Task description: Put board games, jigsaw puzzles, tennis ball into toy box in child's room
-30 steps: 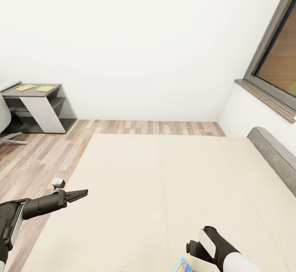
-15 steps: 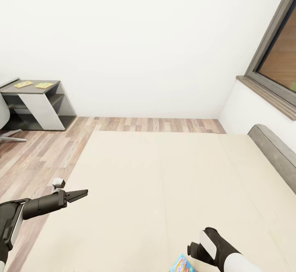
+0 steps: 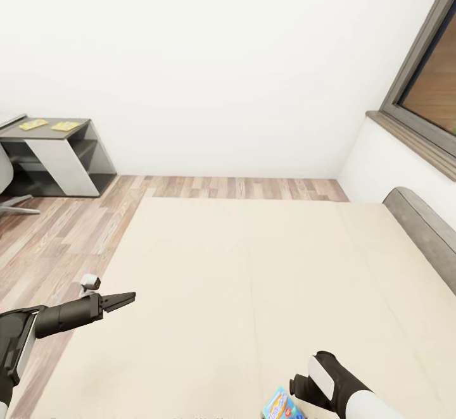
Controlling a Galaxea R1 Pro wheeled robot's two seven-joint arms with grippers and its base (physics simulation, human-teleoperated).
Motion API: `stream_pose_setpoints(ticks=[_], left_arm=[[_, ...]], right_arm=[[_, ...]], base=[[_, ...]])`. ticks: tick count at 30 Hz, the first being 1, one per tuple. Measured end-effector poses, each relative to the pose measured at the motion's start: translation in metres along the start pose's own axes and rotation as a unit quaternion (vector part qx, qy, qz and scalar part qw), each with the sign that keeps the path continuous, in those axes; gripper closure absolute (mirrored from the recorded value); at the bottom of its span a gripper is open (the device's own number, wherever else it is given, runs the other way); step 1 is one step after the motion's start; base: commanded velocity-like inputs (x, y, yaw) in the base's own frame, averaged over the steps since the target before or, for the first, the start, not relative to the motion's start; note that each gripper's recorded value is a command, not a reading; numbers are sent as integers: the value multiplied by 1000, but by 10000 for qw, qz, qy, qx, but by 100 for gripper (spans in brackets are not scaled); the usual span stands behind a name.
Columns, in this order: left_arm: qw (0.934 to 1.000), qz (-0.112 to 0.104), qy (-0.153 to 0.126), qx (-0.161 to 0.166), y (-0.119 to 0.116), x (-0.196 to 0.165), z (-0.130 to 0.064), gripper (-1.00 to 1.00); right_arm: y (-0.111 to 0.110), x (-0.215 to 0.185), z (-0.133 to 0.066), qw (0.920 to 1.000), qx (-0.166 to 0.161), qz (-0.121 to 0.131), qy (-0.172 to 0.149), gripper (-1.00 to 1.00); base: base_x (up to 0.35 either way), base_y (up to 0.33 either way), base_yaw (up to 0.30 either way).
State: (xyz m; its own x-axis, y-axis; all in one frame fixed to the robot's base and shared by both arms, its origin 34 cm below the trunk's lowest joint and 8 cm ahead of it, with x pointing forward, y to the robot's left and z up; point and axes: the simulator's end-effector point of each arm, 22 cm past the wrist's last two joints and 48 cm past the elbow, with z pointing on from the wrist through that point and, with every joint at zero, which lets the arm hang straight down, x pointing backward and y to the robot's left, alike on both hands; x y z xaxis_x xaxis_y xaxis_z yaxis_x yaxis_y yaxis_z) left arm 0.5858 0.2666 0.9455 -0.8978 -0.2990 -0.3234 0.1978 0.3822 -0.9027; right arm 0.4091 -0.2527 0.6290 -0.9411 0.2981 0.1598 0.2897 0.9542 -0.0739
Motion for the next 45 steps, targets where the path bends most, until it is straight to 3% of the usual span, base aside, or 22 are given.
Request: stream_pose_setpoints(ticks=[17, 29, 36, 45], left_arm=[[9999, -117, 52, -42, 11, 6, 3, -100], [9997, -198, 90, -70, 19, 10, 5, -100], [9996, -243, 116, -85, 24, 13, 6, -100], [9994, -300, 144, -106, 30, 16, 8, -100]], right_arm=[[-4, 6, 10, 9999, 73, -83, 67, -100], [-8, 18, 23, 9998, -74, -126, 108, -100], [-10, 19, 28, 9985, -372, -398, 108, -100], [-3, 24, 33, 9969, -620, -452, 185, -100]], base=[[0, 0, 0], [0, 0, 0], [0, 0, 0], [0, 0, 0]])
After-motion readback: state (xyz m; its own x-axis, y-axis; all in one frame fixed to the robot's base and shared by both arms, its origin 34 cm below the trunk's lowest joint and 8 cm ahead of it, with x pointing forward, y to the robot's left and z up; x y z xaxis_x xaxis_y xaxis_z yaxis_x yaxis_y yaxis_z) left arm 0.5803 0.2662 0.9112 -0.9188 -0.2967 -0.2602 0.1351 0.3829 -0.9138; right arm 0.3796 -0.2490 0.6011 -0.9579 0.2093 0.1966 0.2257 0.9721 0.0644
